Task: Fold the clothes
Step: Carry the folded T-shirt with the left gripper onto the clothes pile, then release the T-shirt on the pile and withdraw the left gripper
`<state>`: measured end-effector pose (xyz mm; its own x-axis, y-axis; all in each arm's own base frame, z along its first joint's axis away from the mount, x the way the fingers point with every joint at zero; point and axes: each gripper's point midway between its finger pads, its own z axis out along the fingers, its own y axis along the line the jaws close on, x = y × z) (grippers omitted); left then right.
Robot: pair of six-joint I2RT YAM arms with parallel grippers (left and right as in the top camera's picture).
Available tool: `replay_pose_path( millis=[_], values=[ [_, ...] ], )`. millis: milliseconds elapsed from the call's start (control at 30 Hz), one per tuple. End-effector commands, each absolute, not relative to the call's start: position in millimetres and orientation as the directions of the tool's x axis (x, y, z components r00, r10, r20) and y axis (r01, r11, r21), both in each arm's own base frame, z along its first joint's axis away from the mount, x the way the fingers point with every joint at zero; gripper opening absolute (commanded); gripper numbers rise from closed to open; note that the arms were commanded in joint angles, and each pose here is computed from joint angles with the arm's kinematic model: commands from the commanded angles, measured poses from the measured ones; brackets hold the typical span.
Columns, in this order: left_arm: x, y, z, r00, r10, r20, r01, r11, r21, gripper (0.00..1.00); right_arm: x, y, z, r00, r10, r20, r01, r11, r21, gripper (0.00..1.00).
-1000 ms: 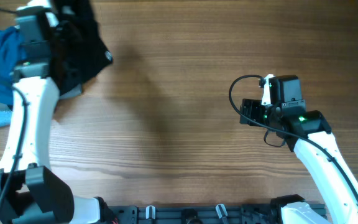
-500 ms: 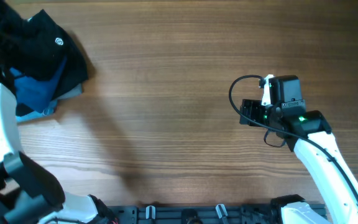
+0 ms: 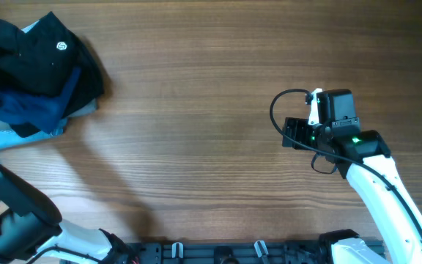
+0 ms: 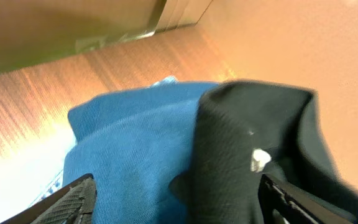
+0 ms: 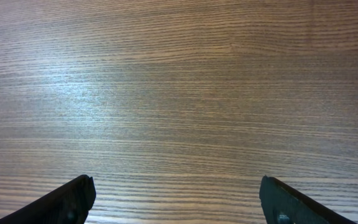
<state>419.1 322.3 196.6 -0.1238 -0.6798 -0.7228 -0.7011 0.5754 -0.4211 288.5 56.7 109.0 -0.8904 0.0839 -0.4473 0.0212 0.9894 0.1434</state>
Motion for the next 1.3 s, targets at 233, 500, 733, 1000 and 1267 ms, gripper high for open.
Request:
replay_pose_path(
  millis=[233, 500, 733, 1000, 1267],
  values=[
    [453, 197, 334, -0.218, -0.624, -0.751, -0.213, 0.781, -0.587, 0.88, 294, 53, 112, -0.885, 0.087, -0.457, 0.033, 0.992, 0.124, 0.91],
    [486, 216, 209, -0.352, -0.695, -0.626, -0.418, 0.716, -0.559, 1.00, 288, 52, 100, -0.911, 0.084, -0.403, 0.042, 0.993, 0.113, 0.93],
    [458, 274, 107, -0.356, -0.839, -0.412, -0.555, 0.545, -0.629, 1.00, 281, 51, 96, -0.924, 0.079, -0.375, 0.043, 0.994, 0.104, 0.94],
    [476, 253, 187, -0.353, -0.769, -0.534, -0.313, 0.634, -0.707, 1.00, 280, 50, 96, -0.926, 0.078, -0.370, 0.043, 0.994, 0.102, 0.95],
    [459, 171, 311, -0.339, -0.660, -0.670, -0.131, 0.739, -0.661, 1.00, 288, 52, 99, -0.912, 0.081, -0.403, 0.039, 0.993, 0.111, 0.96]
  ],
)
